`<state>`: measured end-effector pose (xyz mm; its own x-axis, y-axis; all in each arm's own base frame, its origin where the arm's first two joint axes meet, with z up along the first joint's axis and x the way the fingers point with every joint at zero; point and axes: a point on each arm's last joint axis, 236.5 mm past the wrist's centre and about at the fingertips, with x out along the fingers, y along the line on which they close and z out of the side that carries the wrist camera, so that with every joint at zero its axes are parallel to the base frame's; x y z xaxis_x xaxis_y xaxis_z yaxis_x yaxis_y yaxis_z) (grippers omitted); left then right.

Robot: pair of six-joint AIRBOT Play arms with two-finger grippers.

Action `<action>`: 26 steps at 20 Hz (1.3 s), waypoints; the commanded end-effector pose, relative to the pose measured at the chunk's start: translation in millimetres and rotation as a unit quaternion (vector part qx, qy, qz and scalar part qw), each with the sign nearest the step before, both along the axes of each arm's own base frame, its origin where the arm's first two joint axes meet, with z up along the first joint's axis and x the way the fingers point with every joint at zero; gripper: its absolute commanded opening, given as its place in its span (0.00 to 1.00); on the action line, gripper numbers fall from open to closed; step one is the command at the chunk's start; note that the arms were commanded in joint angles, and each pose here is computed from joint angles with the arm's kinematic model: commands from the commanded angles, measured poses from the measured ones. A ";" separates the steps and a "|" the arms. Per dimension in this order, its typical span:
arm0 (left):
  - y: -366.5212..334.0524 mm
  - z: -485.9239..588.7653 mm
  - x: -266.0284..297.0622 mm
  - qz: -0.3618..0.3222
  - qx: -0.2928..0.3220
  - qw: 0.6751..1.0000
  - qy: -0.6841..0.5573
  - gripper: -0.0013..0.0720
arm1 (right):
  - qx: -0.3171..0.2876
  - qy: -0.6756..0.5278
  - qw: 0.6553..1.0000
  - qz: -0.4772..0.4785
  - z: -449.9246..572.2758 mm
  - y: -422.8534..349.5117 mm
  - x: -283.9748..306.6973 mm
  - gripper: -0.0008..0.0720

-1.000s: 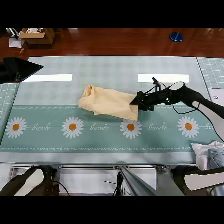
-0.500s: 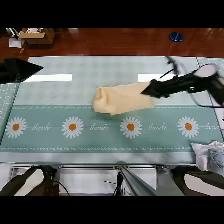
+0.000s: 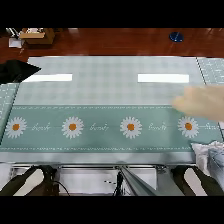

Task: Fold the shirts.

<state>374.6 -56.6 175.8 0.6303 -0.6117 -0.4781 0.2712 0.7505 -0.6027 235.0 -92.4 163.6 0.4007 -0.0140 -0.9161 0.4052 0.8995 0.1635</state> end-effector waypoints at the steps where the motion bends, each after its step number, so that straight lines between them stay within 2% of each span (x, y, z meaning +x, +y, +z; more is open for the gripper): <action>1: 5.3 -7.1 7.9 0.010 0.000 1.000 0.005 0.05 | -0.050 0.085 0.981 -0.169 4.7 -57.0 -92.8 0.06; 6: 9.1 -27.1 17.1 0.004 0.000 1.000 0.023 0.05 | -0.055 0.137 0.944 -0.294 2.1 -85.6 -150.5 0.06; 10: 15.7 -50.2 28.7 0.006 -0.004 0.999 0.043 0.05 | -0.096 0.191 0.898 -0.384 8.8 -107.4 -205.4 0.06; 14: 33.1 -69.0 45.9 0.032 0.000 0.998 0.048 0.05 | -0.094 0.231 0.854 -0.457 3.9 -110.1 -250.6 0.06; 21: 94.9 -70.4 62.7 0.122 0.015 0.992 0.025 0.05 | -0.086 0.318 0.790 -0.518 -47.9 -94.9 -320.6 0.06; 26: 128.0 -70.3 58.7 0.153 0.024 0.988 0.018 0.05 | -0.123 0.337 0.784 -0.507 -68.8 -113.9 -339.9 0.06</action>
<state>434.7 52.8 105.3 0.7450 -0.4068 -0.5286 0.0298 0.8120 -0.5829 -91.0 -195.8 104.3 -0.4627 -0.1905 -0.8658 0.8790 0.0282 -0.4759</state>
